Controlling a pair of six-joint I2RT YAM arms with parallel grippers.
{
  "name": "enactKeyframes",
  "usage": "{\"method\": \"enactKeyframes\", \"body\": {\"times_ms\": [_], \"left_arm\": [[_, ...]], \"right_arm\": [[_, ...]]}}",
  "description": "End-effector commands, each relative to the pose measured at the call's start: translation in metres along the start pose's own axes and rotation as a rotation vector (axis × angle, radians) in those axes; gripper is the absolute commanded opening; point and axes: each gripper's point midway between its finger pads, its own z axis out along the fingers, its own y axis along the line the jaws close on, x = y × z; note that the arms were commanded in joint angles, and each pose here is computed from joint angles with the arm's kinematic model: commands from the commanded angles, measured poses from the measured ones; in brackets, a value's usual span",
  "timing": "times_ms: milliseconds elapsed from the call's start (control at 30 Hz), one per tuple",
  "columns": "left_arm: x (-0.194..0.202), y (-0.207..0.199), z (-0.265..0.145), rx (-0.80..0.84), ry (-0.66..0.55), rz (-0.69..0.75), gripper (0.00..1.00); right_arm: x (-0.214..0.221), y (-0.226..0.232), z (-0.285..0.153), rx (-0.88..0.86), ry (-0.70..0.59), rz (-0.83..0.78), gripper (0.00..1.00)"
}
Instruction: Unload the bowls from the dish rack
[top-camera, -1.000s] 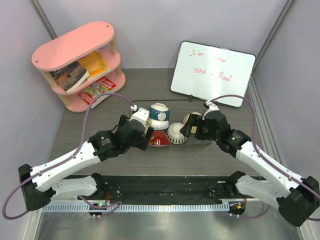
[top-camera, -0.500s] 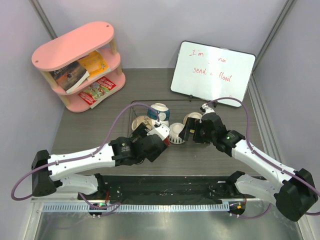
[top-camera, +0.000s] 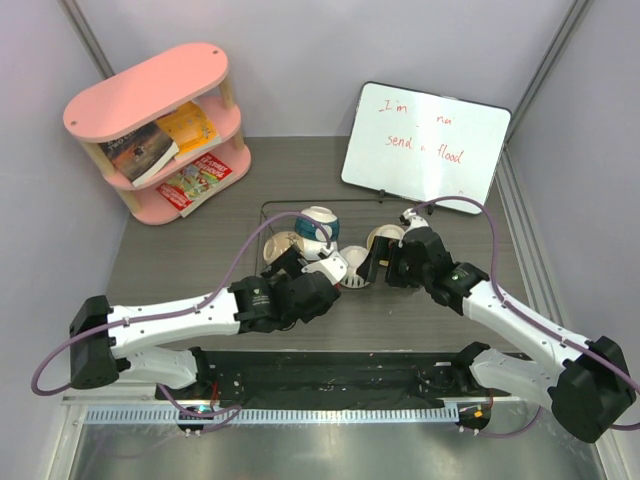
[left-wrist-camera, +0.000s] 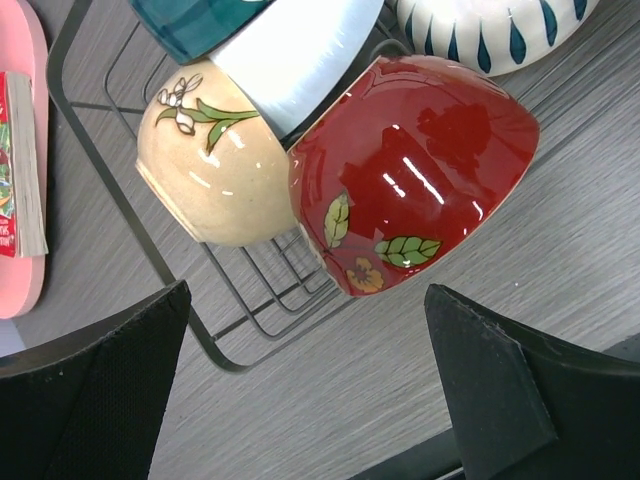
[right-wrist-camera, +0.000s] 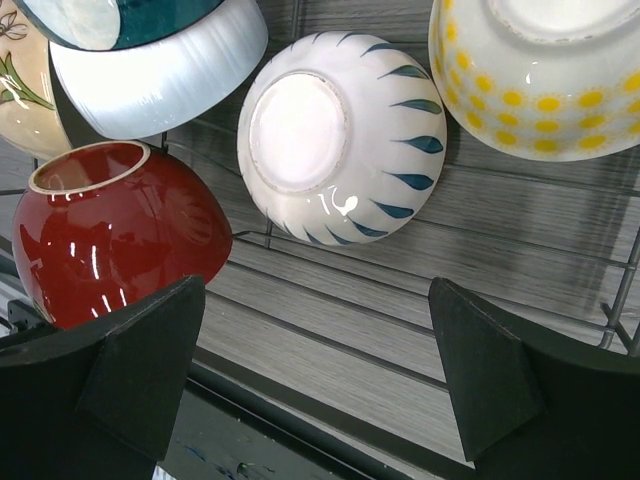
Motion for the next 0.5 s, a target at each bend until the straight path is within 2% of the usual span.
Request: {"method": "enactKeyframes", "body": {"times_ms": [0, 300, 467], "left_arm": [[-0.010, -0.001, 0.005, -0.024, -0.035, 0.027, 1.00], [-0.020, 0.017, 0.007, -0.130, -0.088, 0.081, 1.00], [-0.027, 0.016, 0.009, -0.126, -0.103, 0.111, 1.00]], "right_arm": [[0.000, 0.003, 0.000, -0.020, -0.016, -0.001, 1.00], [0.013, -0.012, 0.013, 0.024, 0.020, -0.001, 1.00], [0.027, -0.021, 0.022, 0.043, 0.058, 0.003, 1.00]]}}
